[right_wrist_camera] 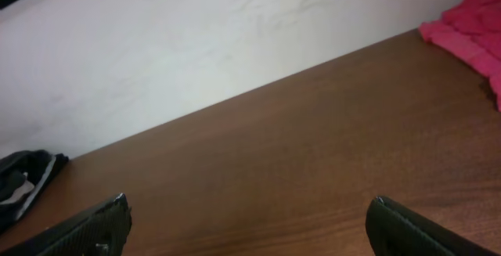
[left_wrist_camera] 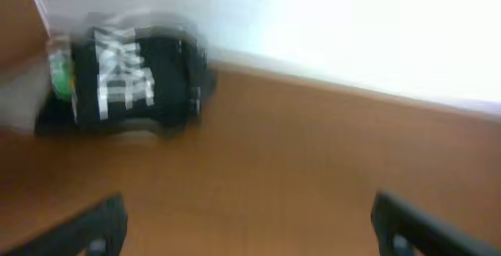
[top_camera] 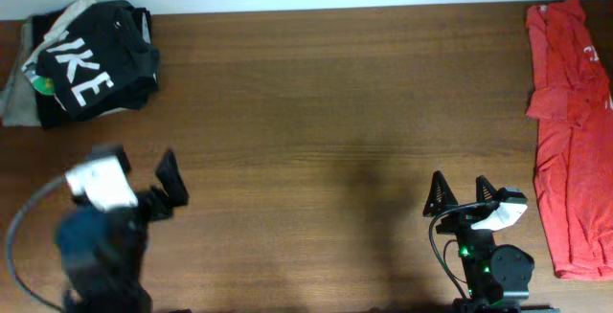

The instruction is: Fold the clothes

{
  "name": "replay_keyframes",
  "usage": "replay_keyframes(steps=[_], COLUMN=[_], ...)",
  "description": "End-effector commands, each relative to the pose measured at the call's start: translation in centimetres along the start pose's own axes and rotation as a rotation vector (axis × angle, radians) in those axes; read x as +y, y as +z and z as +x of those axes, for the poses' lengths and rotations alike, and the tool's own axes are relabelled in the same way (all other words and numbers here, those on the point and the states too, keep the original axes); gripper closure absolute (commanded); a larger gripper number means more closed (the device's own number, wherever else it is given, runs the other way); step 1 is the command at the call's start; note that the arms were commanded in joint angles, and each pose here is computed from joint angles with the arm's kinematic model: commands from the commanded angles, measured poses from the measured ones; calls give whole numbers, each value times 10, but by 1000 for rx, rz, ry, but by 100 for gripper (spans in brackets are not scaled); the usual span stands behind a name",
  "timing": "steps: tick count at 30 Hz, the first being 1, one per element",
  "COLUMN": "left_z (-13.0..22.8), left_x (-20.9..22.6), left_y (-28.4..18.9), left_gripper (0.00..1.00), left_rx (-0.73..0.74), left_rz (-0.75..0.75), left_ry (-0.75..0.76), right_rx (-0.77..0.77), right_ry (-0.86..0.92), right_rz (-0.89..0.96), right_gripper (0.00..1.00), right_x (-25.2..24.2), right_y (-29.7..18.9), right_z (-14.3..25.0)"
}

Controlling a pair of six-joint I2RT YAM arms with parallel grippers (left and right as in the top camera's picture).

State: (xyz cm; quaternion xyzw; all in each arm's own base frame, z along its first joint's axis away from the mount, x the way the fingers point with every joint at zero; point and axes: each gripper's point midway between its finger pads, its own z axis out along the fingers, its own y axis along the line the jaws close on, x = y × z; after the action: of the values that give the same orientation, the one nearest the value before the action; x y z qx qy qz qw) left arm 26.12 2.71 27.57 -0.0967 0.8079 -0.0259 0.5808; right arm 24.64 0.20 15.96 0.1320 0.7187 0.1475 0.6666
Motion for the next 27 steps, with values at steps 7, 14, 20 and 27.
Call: replay_keyframes(steps=[7, 14, 20, 27], left_z=[64, 93, 116, 116], left_x=[6, 18, 21, 21], left_y=[7, 15, 23, 23], left_gripper=[1, 1, 1, 1], left_rx=[-403, -354, -254, -254], left_rz=[76, 27, 17, 16], left_ry=[17, -7, -11, -11], right_rx=[11, 10, 11, 11], right_ry=[8, 8, 8, 8], right_rz=[-8, -8, -8, -8], right_gripper=[1, 1, 1, 1], right_x=[1, 1, 1, 1], right_y=[0, 0, 0, 0], right_z=[4, 4, 4, 4])
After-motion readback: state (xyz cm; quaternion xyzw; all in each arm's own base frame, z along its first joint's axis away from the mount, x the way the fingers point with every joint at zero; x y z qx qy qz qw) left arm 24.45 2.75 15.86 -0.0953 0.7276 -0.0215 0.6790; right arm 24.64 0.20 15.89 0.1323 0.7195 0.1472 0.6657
